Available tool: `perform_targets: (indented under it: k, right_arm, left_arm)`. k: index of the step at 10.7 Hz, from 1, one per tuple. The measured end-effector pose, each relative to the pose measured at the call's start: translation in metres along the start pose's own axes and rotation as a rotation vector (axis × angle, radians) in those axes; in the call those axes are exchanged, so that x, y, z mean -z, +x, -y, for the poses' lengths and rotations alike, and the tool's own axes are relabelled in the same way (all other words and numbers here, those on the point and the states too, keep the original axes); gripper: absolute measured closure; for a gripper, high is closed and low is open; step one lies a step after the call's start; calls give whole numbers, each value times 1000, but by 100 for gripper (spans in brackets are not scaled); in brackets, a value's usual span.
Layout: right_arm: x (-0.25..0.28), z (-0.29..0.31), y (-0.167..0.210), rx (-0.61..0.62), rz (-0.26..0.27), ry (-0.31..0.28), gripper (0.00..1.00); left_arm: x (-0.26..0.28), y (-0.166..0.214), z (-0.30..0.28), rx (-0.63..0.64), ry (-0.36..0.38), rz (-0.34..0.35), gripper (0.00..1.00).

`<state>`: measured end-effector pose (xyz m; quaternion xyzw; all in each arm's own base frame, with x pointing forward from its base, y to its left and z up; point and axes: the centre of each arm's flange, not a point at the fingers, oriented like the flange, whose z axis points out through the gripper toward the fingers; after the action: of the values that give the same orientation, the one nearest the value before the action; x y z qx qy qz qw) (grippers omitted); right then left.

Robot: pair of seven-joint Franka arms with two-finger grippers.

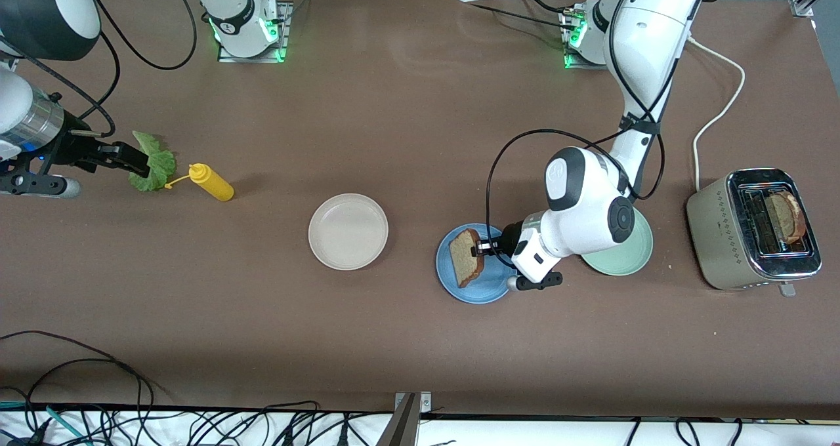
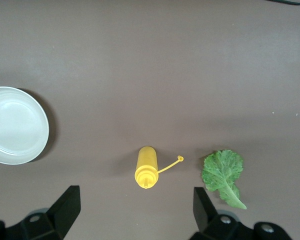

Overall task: Make sandwich in blue plate with both arms
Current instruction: 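Lower the bread flat onto the blue plate and open the left gripper, then withdraw the left gripper from the blue plate toward the toaster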

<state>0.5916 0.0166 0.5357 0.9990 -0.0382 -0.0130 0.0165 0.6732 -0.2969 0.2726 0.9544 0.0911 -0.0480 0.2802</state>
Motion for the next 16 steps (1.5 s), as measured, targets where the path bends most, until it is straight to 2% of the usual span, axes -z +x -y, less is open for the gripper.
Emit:
perform_targets:
  k: [1,2,5,7,8,9,11,12,13,14,15,16]
  right_arm:
    - [0,0,0,0,0,0,0]
    - [0,1,0,1,0,0,0]
    - [0,3,0,5,0,0,0]
    - [0,5,0,8,0,0,0]
    - [0,5,0,8,0,0,0]
    - [0,5,0,8,0,0,0]
    - [0,5,0,8,0,0,0]
    - [0,5,0,8,0,0,0]
    - [0,5,0,8,0,0,0]
    - [0,5,0,8,0,0,0]
    - [0,5,0,8,0,0,0]
    - [0,5,-1,9,0,0,0]
  left_arm:
    - [1,2,3,5,1,-2,89]
    - [2,6,9,13,2,-4,79]
    - [9,20,33,-25,4,-17,41]
    - [12,25,42,-42,5,-21,32]
    - [12,26,44,-45,5,-21,32]
    - [13,27,46,-43,6,-22,25]
    - [16,33,58,-26,8,-24,22]
    - [18,34,64,-17,8,-13,22]
    - [21,36,71,-8,8,0,16]
    - [23,37,77,0,7,16,4]
    - [27,38,81,7,5,36,0]
    - [33,37,84,9,2,57,0]
